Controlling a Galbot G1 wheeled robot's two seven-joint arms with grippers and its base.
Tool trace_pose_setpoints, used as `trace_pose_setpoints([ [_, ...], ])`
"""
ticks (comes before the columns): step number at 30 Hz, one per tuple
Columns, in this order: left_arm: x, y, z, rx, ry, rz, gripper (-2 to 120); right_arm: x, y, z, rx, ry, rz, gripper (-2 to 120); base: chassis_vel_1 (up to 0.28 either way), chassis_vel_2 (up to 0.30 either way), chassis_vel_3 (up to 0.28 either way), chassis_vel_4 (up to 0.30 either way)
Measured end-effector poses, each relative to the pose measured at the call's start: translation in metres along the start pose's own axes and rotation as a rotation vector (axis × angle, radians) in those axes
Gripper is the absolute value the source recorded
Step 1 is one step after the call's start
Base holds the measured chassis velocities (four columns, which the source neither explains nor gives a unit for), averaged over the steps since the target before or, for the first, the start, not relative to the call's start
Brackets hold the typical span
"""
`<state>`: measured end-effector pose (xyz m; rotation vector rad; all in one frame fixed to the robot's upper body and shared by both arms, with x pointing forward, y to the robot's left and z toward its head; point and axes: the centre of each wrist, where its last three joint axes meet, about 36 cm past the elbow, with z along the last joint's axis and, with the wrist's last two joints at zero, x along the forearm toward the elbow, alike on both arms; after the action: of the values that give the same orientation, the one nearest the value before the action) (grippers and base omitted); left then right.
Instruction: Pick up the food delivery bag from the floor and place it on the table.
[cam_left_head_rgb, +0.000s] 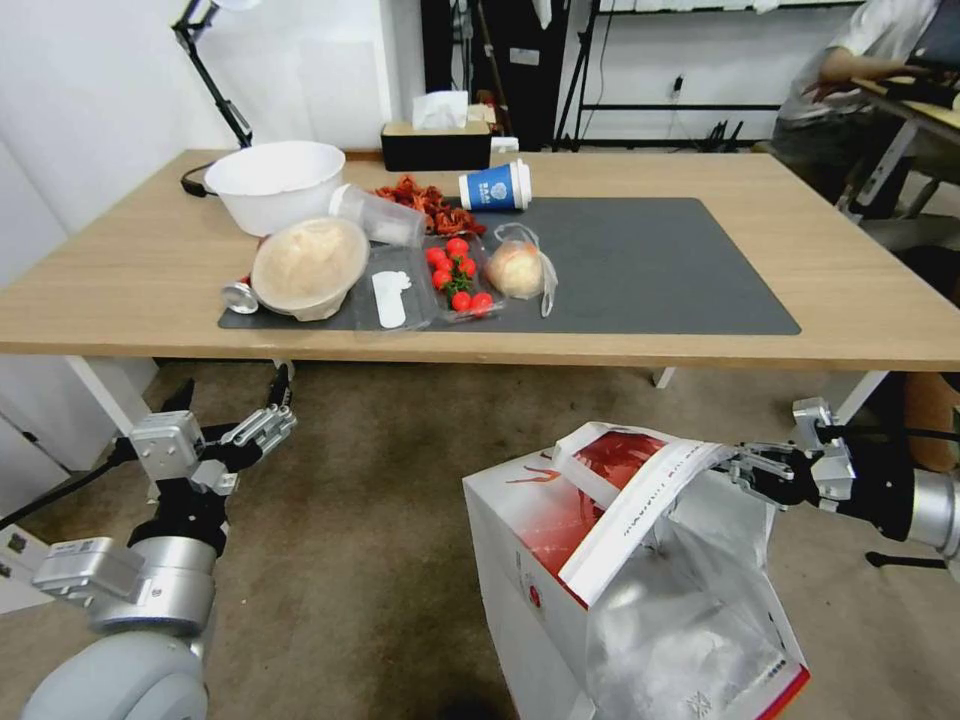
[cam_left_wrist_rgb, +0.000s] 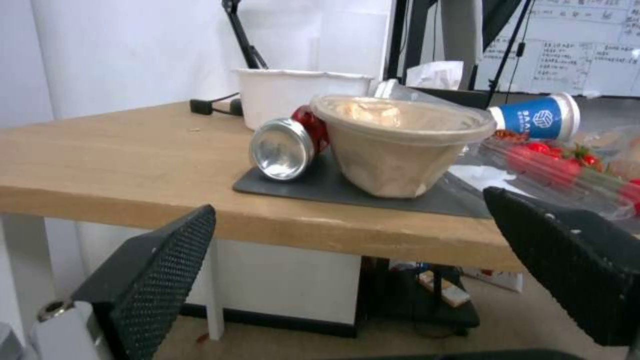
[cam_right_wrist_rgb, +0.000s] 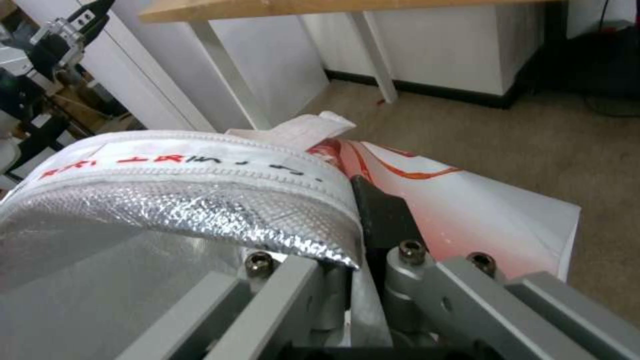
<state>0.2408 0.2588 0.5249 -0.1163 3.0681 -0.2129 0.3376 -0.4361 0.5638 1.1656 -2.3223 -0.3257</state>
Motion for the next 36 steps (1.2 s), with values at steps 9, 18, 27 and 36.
trace_pose_setpoints([
  [9, 0.0011, 0.0002, 0.0003, -0.001, 0.001, -0.001, 100, -0.0007, 0.0032, 0.0003, 0.007, 0.003, -0.003, 0, 0.000, 0.000, 0.000, 0.000],
  [18, 0.0014, -0.0004, 0.0008, 0.000, 0.002, -0.001, 100, -0.0010, 0.0042, 0.0007, 0.013, 0.002, -0.001, 0, 0.000, 0.000, 0.000, 0.000],
  [27, 0.0005, -0.0003, 0.0001, -0.005, 0.001, 0.005, 100, -0.0021, 0.0042, 0.0011, 0.016, 0.000, -0.002, 0, 0.000, 0.000, 0.000, 0.000],
  [36, 0.0008, 0.0001, 0.0002, -0.005, 0.001, 0.004, 100, -0.0030, 0.0042, 0.0017, 0.020, 0.000, 0.000, 0, 0.000, 0.000, 0.000, 0.000],
])
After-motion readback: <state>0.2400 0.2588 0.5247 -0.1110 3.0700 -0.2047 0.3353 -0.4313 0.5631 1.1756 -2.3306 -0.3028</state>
